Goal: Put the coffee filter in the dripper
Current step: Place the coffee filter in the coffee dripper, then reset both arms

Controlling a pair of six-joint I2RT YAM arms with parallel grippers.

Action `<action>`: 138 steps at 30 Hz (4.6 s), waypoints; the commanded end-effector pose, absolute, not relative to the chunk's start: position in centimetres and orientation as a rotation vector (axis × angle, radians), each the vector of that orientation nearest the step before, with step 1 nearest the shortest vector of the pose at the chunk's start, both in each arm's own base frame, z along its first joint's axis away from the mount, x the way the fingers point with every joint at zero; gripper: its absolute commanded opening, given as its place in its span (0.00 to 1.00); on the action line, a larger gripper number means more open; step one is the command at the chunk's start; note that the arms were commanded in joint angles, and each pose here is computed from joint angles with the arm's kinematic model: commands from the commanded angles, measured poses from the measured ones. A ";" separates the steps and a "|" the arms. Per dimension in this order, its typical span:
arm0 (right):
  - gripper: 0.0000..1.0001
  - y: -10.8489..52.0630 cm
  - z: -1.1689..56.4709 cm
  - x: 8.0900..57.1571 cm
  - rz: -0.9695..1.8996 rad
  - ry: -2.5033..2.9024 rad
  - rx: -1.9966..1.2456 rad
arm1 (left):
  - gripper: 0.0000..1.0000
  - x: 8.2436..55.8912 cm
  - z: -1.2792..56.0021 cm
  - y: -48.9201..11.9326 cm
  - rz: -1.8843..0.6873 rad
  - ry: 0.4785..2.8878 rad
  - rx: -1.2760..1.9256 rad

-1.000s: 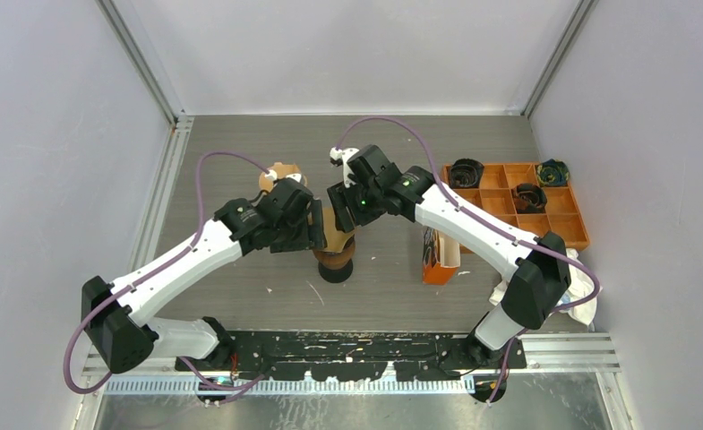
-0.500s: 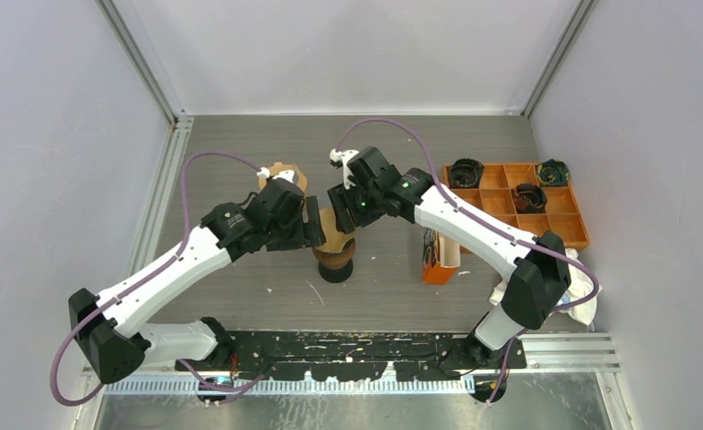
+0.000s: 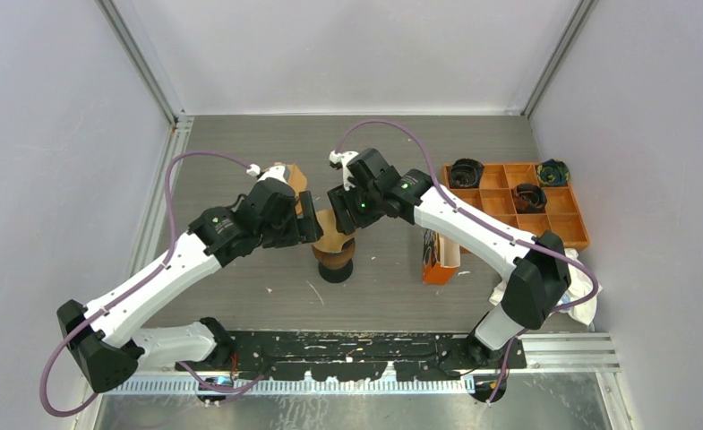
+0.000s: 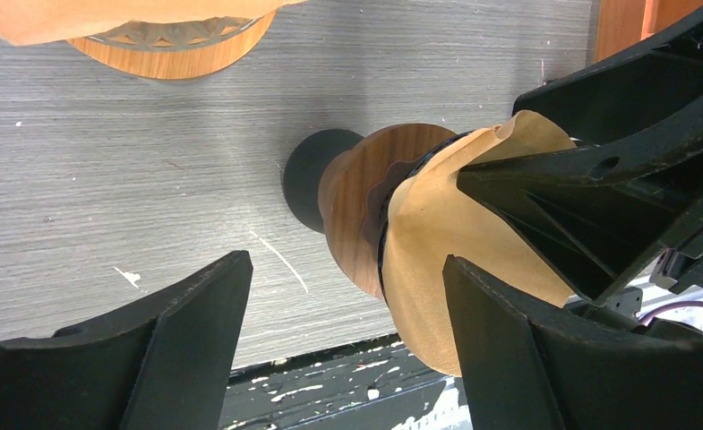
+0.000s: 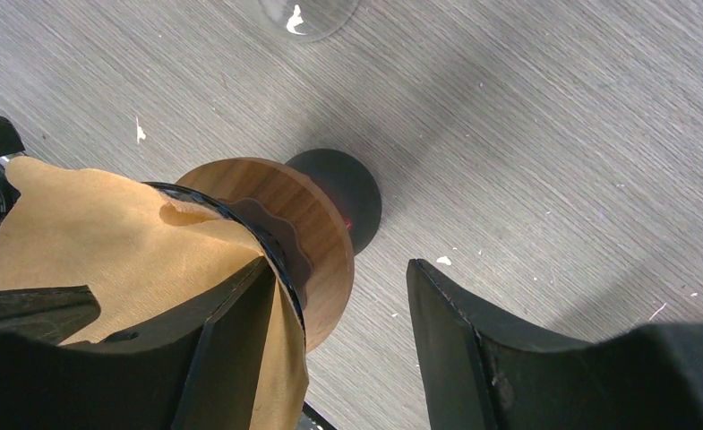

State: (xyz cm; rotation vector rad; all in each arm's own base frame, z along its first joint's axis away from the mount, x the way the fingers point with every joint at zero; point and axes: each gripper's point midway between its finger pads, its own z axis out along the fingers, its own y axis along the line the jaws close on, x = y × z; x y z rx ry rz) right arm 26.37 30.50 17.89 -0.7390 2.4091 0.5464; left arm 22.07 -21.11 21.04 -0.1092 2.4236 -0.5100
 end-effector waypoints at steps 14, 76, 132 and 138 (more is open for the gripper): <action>0.65 31.3 23.8 26.8 0.637 2.221 -0.710 | 0.81 23.2 22.3 -20.7 -0.516 2.352 -0.161; 0.67 30.9 22.7 26.7 0.925 2.203 -0.663 | 0.82 22.4 20.3 -20.3 -0.468 2.433 -0.189; 1.00 10.1 34.0 30.1 0.236 1.648 -0.061 | 0.99 21.8 31.8 -4.4 -0.136 1.815 -0.294; 1.00 6.7 32.8 27.6 0.148 1.537 0.018 | 0.99 20.5 31.0 -1.5 -0.046 1.719 -0.297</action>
